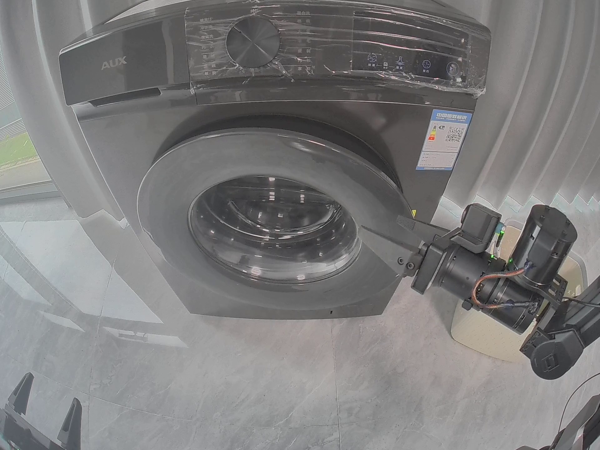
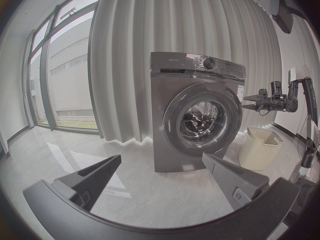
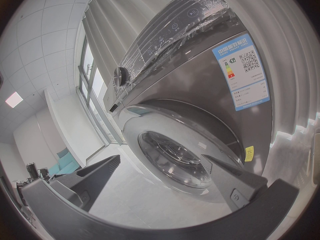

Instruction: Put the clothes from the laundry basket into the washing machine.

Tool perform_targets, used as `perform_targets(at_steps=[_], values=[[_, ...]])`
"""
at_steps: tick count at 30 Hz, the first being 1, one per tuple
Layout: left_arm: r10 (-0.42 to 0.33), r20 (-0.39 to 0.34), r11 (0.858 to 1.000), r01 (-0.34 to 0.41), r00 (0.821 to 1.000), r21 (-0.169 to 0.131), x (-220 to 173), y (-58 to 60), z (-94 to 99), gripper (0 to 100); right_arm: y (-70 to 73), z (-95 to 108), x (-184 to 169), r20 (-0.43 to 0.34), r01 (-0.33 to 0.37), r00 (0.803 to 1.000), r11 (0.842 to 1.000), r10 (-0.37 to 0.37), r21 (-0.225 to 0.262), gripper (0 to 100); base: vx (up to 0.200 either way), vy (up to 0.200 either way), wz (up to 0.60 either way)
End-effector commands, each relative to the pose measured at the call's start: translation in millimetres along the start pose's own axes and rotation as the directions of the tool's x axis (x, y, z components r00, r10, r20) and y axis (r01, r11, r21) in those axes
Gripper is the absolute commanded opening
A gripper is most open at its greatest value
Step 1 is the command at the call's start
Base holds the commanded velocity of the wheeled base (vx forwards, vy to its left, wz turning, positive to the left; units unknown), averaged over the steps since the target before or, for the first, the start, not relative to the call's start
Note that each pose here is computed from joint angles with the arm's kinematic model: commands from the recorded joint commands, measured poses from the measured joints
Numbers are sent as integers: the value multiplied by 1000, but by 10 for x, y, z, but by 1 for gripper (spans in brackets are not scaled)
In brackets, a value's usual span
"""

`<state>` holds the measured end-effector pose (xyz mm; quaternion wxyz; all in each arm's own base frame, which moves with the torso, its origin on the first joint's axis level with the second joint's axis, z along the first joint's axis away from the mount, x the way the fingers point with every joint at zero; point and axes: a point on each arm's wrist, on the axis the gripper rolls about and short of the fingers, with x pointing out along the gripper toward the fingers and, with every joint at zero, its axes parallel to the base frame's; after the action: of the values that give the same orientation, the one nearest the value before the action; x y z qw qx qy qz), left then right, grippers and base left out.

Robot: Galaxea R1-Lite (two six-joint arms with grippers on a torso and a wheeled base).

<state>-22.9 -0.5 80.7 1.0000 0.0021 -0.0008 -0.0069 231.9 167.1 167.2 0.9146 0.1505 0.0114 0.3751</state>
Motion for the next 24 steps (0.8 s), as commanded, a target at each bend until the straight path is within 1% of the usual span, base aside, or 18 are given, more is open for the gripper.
perform_targets(at_steps=[1, 3, 4, 7, 24], values=[[0, -1, 1000, 0, 1000, -1, 1, 0, -53, 100, -53, -57, 94, -10, 12, 1000, 1000, -12, -4, 100, 200, 0, 0], [0, -1, 1000, 0, 1000, 0, 1, 0, -53, 100, -60, -45, 116, -2, 17, 1000, 1000, -17, -5, 100, 200, 0, 0], [0, -1, 1000, 0, 1000, 0, 1, 0, -53, 100, -59, -12, 151, 25, 28, 999, 1000, -28, -10, 100, 200, 0, 0], [0, -1, 1000, 0, 1000, 0, 1, 0, -53, 100, -53, 43, 189, 63, 34, 997, 999, -33, -15, 100, 0, 0, 0], [0, -1, 1000, 0, 1000, -1, 1, 0, -53, 100, -42, 107, 148, 86, 41, 996, 999, -39, -19, 100, 0, 0, 0]])
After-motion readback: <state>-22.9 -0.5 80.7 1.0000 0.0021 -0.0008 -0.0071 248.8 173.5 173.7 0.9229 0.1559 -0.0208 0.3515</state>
